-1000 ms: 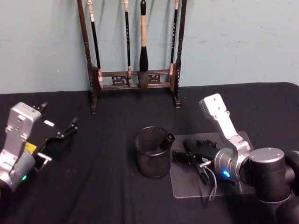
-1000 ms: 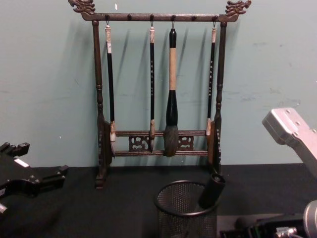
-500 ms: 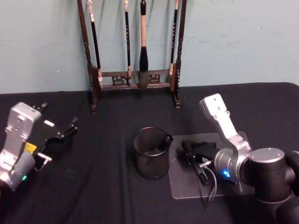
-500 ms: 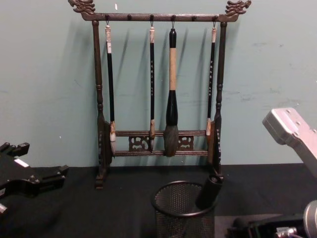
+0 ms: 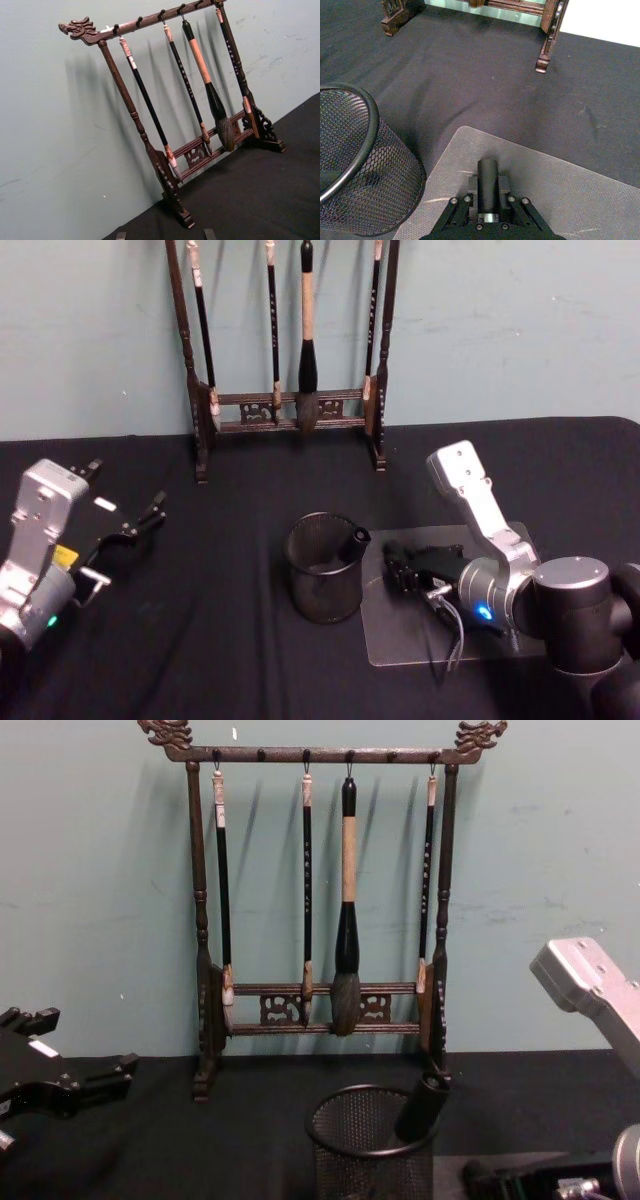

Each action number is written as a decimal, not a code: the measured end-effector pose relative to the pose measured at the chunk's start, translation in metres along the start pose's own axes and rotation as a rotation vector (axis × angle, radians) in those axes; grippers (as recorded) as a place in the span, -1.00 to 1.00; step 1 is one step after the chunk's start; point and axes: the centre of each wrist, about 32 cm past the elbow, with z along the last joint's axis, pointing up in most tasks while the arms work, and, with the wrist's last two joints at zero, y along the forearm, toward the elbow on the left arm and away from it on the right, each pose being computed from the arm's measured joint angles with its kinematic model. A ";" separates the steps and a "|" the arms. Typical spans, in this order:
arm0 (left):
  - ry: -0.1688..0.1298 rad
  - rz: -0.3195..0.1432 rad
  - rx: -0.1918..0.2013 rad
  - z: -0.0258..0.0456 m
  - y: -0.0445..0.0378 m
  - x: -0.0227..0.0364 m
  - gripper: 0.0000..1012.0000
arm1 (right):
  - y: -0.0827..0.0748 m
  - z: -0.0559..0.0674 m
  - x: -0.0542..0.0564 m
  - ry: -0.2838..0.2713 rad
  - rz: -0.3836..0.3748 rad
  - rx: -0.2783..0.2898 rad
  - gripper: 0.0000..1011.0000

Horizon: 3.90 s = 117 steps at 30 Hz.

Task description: Pick up the water-based marker from the table and place it into the pen holder.

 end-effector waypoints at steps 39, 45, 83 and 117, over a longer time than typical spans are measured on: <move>0.000 0.000 0.000 0.0000 0.0000 0.0000 0.98 | 0.003 0.031 0.007 -0.081 0.015 0.389 -0.54; 0.000 0.000 0.000 0.0000 0.0000 0.0000 0.98 | 0.010 0.047 0.009 -0.082 0.052 0.512 -0.54; 0.000 0.000 0.000 0.0000 0.0000 0.0000 0.98 | 0.040 0.049 0.000 -0.015 0.439 0.707 -0.54; 0.000 0.000 0.000 0.0000 0.0000 0.0000 0.98 | 0.029 0.045 -0.006 -0.028 0.504 0.603 -0.54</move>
